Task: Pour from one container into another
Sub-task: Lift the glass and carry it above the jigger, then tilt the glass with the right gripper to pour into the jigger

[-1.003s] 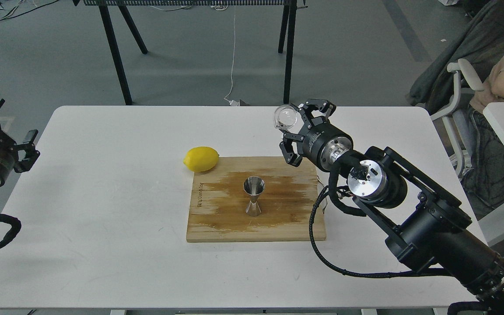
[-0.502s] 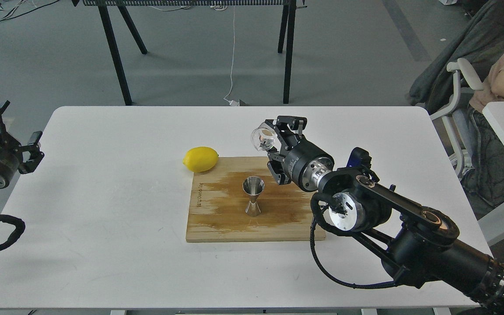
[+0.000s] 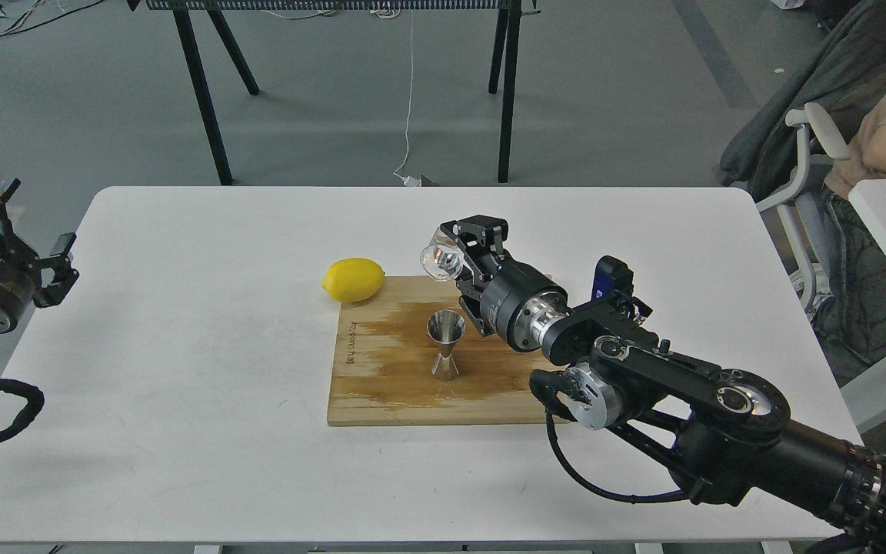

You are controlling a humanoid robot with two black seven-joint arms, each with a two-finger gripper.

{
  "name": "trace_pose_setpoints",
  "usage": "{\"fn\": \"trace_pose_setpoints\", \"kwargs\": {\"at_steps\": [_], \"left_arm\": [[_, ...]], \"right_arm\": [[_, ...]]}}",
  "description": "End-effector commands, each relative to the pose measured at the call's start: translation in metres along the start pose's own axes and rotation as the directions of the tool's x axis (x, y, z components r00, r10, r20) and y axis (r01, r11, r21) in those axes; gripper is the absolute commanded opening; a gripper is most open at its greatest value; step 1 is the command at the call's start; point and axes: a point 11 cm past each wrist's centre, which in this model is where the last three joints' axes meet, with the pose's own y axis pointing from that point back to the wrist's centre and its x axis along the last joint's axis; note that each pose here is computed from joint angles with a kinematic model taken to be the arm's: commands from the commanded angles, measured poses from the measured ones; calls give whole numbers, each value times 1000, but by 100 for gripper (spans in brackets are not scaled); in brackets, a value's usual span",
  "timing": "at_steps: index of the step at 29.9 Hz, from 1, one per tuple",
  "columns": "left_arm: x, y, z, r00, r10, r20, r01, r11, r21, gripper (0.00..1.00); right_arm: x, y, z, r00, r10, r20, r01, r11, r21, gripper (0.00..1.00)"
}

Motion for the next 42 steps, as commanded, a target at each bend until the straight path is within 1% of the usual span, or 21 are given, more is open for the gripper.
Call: {"fn": "trace_pose_setpoints", "kwargs": {"at_steps": [1,7,20,35,42], "left_arm": [[1,0,1,1000,1,2,-1,1000,-1,99],[1,0,1,1000,2,2,-2,1000,-1,99],[0,0,0,1000,2,-1,-2,1000,0,99],[0,0,-1,1000,1,-2,-1,1000,2,99],[2,1,-1,1000,8,0,-8,1000,2,99]], "right_arm": [[0,1,4,998,-5,-55,5,1000,-4,45],[0,2,11,993,-9,-117,8,1000,-9,45],[22,8,11,984,28,-177,-29,1000,-6,45],[16,9,26,979,5,-203,-12,999,-35,45],[14,8,24,976,2,-216,-9,1000,-28,45]]}}
